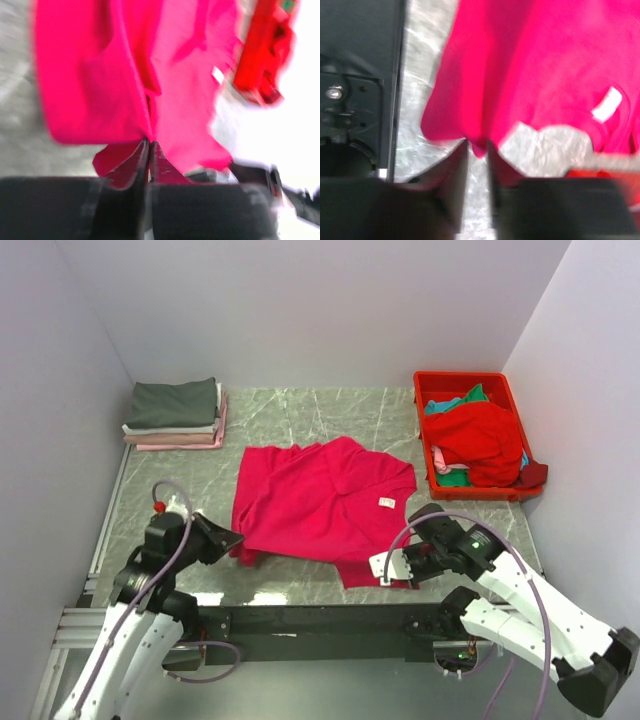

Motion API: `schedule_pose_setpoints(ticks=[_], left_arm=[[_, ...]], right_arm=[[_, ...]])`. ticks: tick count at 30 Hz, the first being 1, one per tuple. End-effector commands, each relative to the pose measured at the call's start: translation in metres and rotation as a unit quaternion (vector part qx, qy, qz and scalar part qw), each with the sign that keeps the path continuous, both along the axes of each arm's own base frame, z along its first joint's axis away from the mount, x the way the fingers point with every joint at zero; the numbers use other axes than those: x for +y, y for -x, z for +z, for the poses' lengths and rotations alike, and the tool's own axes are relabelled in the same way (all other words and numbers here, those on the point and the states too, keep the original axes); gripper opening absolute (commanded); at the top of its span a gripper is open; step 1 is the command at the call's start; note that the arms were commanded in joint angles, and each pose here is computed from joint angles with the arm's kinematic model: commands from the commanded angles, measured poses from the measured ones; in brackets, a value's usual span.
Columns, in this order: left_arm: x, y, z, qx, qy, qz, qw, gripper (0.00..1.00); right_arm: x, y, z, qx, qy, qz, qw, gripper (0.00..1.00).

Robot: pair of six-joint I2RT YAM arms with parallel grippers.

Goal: Fold and stack the t-shirts
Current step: Flatten the tshirt out

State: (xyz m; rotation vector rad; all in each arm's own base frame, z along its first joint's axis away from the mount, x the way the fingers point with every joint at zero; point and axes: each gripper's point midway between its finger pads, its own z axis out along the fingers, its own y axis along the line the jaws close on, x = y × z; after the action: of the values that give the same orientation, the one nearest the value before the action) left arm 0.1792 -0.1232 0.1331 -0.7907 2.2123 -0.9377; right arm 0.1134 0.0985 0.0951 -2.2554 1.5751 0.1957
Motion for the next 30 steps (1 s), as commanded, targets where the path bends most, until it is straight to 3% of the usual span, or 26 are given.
schedule_pose_setpoints(ticks=[1, 2, 3, 4, 5, 7, 9, 11, 13, 14, 15, 17, 18, 20, 23, 27, 30], left_arm=[[-0.016, 0.039, 0.024, -0.003, 0.044, -0.071, 0.997, 0.13], [-0.021, 0.046, 0.031, -0.012, 0.056, -0.09, 0.994, 0.24], [-0.021, 0.05, 0.039, -0.027, 0.059, -0.096, 0.993, 0.42], [-0.02, 0.053, 0.053, -0.053, 0.052, -0.106, 0.992, 0.5], [-0.017, 0.052, 0.06, -0.069, 0.042, -0.104, 0.991, 0.65], [-0.013, 0.047, 0.08, -0.104, 0.022, -0.105, 0.989, 0.71], [-0.007, 0.032, 0.083, -0.121, -0.018, -0.099, 0.988, 0.72], [-0.003, 0.007, 0.099, -0.175, -0.05, -0.087, 0.979, 0.75], [0.006, -0.028, 0.092, -0.178, -0.095, -0.059, 0.978, 0.79], [0.004, -0.051, 0.112, -0.229, -0.099, -0.048, 0.967, 0.8], [0.007, -0.074, 0.095, -0.2, -0.124, -0.036, 0.971, 0.8], [0.009, -0.109, 0.106, -0.221, -0.15, -0.032, 0.963, 0.78], [0.01, -0.13, 0.081, -0.178, -0.166, -0.037, 0.969, 0.78], [0.018, -0.159, 0.084, -0.179, -0.193, -0.039, 0.964, 0.74], [0.033, -0.201, 0.056, -0.141, -0.221, -0.04, 0.964, 0.69], [0.049, -0.243, -0.001, -0.068, -0.227, -0.049, 0.97, 0.61], [0.053, -0.271, -0.015, -0.045, -0.233, -0.058, 0.97, 0.57]], right_arm=[[-0.013, -0.015, 0.011, -0.038, -0.004, -0.081, 0.996, 0.31], [-0.01, -0.021, 0.017, -0.051, -0.017, -0.091, 0.994, 0.37], [-0.008, -0.027, 0.027, -0.063, -0.031, -0.104, 0.992, 0.48], [-0.007, -0.03, 0.032, -0.069, -0.038, -0.109, 0.991, 0.61], [-0.002, -0.037, 0.039, -0.078, -0.054, -0.122, 0.988, 0.75], [0.005, -0.044, 0.052, -0.087, -0.07, -0.121, 0.986, 0.8], [0.02, -0.057, 0.063, -0.09, -0.104, -0.134, 0.981, 0.82], [0.042, -0.085, 0.078, -0.108, -0.167, -0.177, 0.964, 0.83], [0.068, -0.119, 0.087, -0.114, -0.226, -0.212, 0.944, 0.84], [0.074, -0.128, 0.086, -0.087, -0.247, -0.252, 0.932, 0.84], [0.086, -0.145, 0.081, -0.058, -0.247, -0.271, 0.928, 0.83], [0.098, -0.166, 0.082, -0.003, -0.272, -0.327, 0.905, 0.75], [0.107, -0.185, 0.08, 0.023, -0.27, -0.341, 0.9, 0.72], [0.109, -0.206, 0.082, 0.066, -0.297, -0.375, 0.876, 0.7], [0.116, -0.234, 0.072, 0.102, -0.301, -0.393, 0.863, 0.69], [0.134, -0.248, 0.045, 0.146, -0.261, -0.396, 0.868, 0.66], [0.135, -0.251, 0.018, 0.134, -0.21, -0.407, 0.879, 0.66]])
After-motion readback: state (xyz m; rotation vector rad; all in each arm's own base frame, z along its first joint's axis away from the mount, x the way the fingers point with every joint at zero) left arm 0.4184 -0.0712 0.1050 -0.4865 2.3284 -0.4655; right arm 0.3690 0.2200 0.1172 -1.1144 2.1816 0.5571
